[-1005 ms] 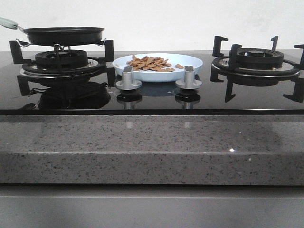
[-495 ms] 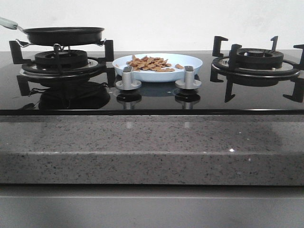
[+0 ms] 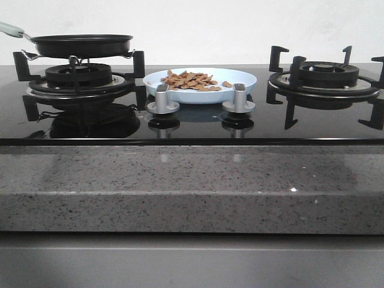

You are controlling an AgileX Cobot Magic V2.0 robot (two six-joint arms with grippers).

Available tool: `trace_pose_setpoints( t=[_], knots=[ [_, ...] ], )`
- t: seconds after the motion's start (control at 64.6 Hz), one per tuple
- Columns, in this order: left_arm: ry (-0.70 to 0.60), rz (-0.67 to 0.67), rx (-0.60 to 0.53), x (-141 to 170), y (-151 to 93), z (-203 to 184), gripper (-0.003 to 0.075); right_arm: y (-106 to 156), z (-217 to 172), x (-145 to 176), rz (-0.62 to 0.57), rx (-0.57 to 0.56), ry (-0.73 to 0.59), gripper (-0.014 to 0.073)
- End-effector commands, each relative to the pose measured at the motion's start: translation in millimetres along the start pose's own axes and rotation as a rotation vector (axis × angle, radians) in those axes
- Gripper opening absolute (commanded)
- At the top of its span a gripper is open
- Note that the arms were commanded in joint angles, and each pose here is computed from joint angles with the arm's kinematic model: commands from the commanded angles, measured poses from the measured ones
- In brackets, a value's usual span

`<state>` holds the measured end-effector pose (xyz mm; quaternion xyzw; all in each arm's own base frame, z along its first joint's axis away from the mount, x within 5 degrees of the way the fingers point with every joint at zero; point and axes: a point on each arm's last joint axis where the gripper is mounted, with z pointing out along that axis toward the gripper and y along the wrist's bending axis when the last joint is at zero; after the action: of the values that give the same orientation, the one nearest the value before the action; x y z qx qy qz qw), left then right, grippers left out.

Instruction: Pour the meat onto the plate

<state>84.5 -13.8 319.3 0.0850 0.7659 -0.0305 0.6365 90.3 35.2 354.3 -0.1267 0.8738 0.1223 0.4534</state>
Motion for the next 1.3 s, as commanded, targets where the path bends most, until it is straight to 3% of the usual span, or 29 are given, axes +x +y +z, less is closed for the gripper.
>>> trace_pose_setpoints(
  t=[0.0, 0.248, 0.712, 1.284],
  knots=[
    [-0.138, -0.012, -0.022, 4, 0, -14, -0.0020, 0, -5, -12, -0.012, 0.010, -0.087, -0.0069],
    [-0.196, -0.120, -0.031, 49, -3, -23, -0.0020, 0, -5, -12, -0.012, 0.010, -0.087, -0.0069],
    [-0.362, -0.162, -0.069, 104, -2, -13, -0.0020, 0, -5, -12, -0.012, 0.010, -0.088, -0.0069],
    [-0.369, -0.143, -0.074, 105, -2, -13, -0.0020, 0, -5, -12, -0.012, 0.010, -0.087, -0.0069]
  ],
)
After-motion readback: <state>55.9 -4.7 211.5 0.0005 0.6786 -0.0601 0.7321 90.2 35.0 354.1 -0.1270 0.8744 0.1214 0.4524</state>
